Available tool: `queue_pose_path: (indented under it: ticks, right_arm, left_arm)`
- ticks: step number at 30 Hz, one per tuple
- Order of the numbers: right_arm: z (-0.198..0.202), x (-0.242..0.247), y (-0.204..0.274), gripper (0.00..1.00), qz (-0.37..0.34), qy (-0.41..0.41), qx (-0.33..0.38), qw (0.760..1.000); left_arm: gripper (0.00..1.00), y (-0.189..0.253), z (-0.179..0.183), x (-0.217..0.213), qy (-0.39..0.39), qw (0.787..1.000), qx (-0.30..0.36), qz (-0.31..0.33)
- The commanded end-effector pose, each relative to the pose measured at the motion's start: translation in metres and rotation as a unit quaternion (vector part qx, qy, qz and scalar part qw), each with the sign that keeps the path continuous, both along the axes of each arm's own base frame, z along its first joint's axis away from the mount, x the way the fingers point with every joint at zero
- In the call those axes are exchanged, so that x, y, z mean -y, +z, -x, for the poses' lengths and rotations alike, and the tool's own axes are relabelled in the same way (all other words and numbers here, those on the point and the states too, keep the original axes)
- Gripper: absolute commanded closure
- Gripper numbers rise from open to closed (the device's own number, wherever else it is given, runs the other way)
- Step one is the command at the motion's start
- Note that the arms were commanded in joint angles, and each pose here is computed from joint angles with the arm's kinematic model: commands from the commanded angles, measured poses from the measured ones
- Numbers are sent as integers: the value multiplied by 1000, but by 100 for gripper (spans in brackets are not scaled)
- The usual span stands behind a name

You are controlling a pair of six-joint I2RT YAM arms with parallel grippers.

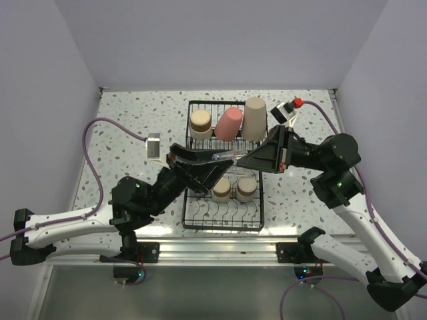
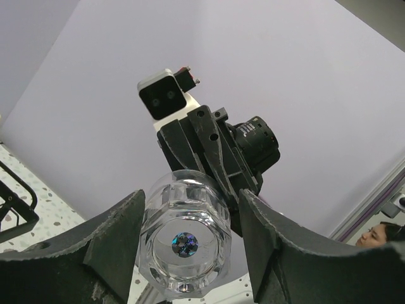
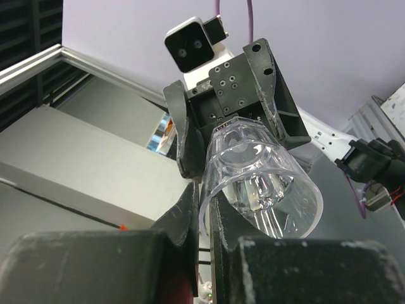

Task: Load the cups into the dish rack

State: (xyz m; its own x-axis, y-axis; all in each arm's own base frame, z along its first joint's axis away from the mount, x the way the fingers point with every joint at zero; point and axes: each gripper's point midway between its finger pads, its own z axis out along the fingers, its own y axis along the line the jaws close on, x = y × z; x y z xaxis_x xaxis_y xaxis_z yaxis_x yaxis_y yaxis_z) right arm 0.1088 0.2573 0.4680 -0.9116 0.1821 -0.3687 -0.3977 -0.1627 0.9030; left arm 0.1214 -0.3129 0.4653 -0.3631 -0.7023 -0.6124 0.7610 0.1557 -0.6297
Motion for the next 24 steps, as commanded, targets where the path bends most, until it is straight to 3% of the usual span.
queue_pose_path:
  ticks: [1, 7, 24]
  right_arm:
    - [-8, 2, 11, 100, -27, -27, 15, 999]
    - [-14, 1, 12, 100, -30, -41, 10, 999]
    - [-13, 7, 18, 100, -41, -62, 9, 997]
  left_arm:
    - [37, 19, 11, -5, -24, 999, 12, 22]
    - [20, 21, 16, 8, -43, 999, 19, 4]
    - [35, 15, 19, 7, -54, 998, 9, 1]
